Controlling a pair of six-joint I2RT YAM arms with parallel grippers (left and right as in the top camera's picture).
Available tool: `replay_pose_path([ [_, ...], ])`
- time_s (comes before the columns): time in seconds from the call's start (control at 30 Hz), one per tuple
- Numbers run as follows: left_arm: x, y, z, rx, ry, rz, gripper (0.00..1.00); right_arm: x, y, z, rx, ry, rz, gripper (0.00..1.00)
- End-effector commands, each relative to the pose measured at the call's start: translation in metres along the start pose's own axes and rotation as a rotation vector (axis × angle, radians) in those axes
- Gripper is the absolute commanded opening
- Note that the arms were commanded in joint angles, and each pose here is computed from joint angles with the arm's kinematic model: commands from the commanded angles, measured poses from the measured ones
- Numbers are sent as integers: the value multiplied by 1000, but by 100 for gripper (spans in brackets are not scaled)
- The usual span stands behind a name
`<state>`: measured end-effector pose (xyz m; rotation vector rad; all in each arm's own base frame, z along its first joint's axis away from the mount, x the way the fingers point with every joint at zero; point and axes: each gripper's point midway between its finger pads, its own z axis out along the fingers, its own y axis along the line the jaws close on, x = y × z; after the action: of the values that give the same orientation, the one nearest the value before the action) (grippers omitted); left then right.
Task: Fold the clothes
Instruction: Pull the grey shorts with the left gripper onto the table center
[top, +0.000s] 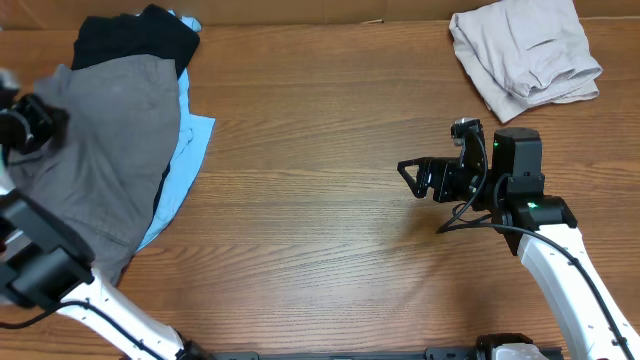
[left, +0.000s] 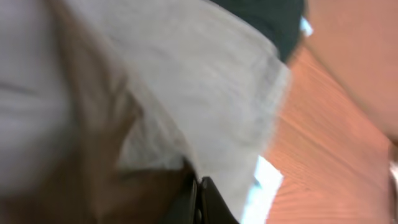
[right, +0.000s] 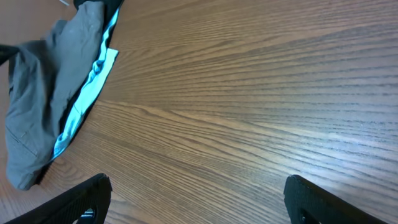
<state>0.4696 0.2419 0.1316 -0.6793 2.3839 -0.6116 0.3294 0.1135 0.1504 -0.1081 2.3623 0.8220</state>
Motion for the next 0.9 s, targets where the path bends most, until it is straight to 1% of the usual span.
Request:
replay_pose_path([
  [0.0, 8, -90, 1, 148, 51, 159, 4, -19, 8, -8, 7, -27, -21, 93],
  [0.07, 25, -133, 4, 207, 103, 218, 4, -24, 8, -14, 27, -26, -16, 96],
  [0.2, 69, -214, 18, 291, 197, 374, 4, -41, 9, -33, 75, -27, 5, 97],
  [0.3, 113, -270, 35, 345, 283, 490, 4, -57, 12, -54, 103, -34, 33, 97],
  [0.37, 142, -298, 43, 369, 336, 546, 4, -66, 11, -71, 125, -43, 59, 97],
  [0.5, 212, -358, 55, 426, 437, 689, 4, -83, 0, -106, 191, -80, 120, 98],
  [0.57, 245, -383, 57, 451, 473, 758, 4, -89, -9, -121, 229, -104, 150, 99],
  [0.7, 306, -420, 63, 441, 504, 917, 4, -95, -30, -141, 279, -150, 201, 100],
  [0.73, 331, -434, 64, 445, 514, 977, 4, -96, -37, -146, 295, -162, 219, 100],
  [0.77, 347, -442, 65, 449, 519, 1014, 4, -96, -41, -149, 304, -170, 228, 100],
  [0.87, 384, -457, 70, 441, 520, 1098, 4, -97, -50, -156, 324, -185, 241, 100],
])
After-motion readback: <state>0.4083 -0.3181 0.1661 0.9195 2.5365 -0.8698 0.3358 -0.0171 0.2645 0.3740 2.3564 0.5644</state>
